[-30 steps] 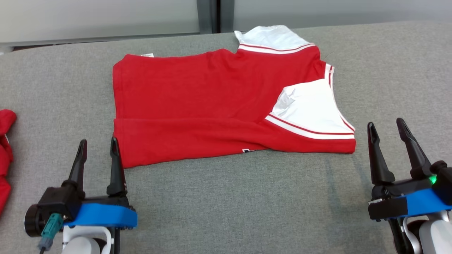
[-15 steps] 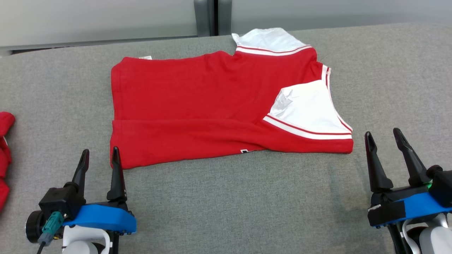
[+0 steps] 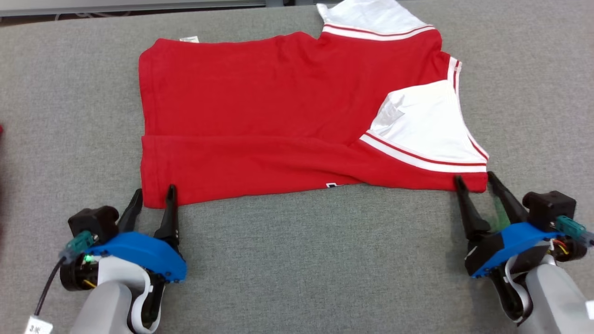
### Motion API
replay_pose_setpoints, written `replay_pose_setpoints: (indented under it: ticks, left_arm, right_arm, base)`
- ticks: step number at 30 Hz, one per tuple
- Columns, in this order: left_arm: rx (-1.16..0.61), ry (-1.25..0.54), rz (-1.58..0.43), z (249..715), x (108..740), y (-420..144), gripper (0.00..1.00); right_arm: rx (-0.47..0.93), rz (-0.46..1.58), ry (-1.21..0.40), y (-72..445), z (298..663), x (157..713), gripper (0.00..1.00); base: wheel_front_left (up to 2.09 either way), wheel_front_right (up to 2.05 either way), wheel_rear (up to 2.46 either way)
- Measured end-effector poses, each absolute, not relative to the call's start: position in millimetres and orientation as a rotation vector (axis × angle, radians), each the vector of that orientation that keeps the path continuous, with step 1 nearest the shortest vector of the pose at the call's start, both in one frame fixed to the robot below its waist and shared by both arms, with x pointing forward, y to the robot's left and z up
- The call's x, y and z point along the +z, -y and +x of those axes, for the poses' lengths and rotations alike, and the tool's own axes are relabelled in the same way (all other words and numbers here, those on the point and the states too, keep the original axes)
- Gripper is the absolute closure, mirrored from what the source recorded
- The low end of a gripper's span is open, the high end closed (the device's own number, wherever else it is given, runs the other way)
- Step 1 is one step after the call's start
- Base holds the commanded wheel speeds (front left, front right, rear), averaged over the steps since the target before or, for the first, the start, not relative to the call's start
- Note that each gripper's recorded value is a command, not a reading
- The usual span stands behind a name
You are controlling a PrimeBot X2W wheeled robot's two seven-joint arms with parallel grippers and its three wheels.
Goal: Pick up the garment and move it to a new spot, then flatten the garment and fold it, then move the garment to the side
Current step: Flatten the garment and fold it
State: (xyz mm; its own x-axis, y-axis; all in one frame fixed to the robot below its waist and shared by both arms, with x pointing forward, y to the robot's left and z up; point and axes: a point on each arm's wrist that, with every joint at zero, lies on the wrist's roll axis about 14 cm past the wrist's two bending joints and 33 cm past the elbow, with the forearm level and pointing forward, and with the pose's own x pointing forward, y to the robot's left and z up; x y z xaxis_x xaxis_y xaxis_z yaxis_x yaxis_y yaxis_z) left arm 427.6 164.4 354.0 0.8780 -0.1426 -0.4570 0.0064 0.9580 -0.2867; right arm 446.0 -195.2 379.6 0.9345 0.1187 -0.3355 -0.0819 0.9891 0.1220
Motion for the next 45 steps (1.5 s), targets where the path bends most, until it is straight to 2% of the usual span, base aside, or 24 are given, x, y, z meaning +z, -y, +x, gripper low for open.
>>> replay_pose_setpoints:
  ticks: [3,4,5,6,15,24,31,39,40,41,42,45]
  left_arm:
    - [-0.095,-0.545,-0.331,429.3,346.4,-160.3,0.0]
    - [-0.106,-0.553,-0.33,430.1,345.8,-159.1,0.28]
    - [-0.118,-0.566,-0.334,429.6,344.7,-157.2,0.94]
    - [-0.122,-0.568,-0.345,430.5,345.2,-156.2,1.0]
    - [-0.134,-0.45,-0.332,428.3,377.8,-159.9,1.0]
    - [-0.112,-0.502,-0.322,381.2,392.1,-168.0,1.0]
    - [-0.082,-0.636,-0.377,324.6,378.0,-162.6,1.0]
    - [-0.073,-0.731,-0.399,295.7,359.3,-157.4,1.0]
    - [-0.078,-0.738,-0.399,294.1,357.6,-156.7,1.0]
    - [-0.073,-0.738,-0.394,293.5,355.9,-158.0,0.0]
    - [-0.074,-0.738,-0.386,293.5,354.7,-157.9,0.0]
    - [-0.059,-0.671,-0.359,302.3,360.5,-162.0,0.0]
  right_arm:
    - [0.126,0.127,-0.383,186.1,450.4,369.4,0.0]
    - [0.128,0.132,-0.385,185.4,452.3,368.9,0.33]
    - [0.129,0.139,-0.384,184.8,454.0,369.3,0.64]
    - [0.131,0.143,-0.382,184.3,455.1,369.5,1.0]
    - [0.13,0.184,-0.289,187.9,452.1,394.0,1.0]
    - [0.093,0.209,-0.288,198.6,397.2,408.1,1.0]
    - [0.033,0.253,-0.384,196.1,331.7,401.5,1.0]
    - [0.01,0.261,-0.462,196.3,304.1,388.2,1.0]
    - [0.008,0.261,-0.466,196.6,303.3,387.0,0.75]
    - [0.008,0.26,-0.469,196.4,302.9,386.2,0.06]
    - [0.01,0.255,-0.468,196.4,303.3,386.0,0.0]
    - [0.0,0.235,-0.397,202.3,313.6,398.6,0.0]
  base:
    - [0.0,0.0,0.0]
    - [0.0,0.0,0.0]
    - [0.0,0.0,0.0]
    - [0.0,0.0,0.0]
    - [0.0,0.0,0.0]
    - [0.0,0.0,0.0]
    - [0.0,0.0,0.0]
    - [0.0,0.0,0.0]
    - [0.0,0.0,0.0]
    - [0.0,0.0,0.0]
    - [0.0,0.0,0.0]
    - [0.0,0.0,0.0]
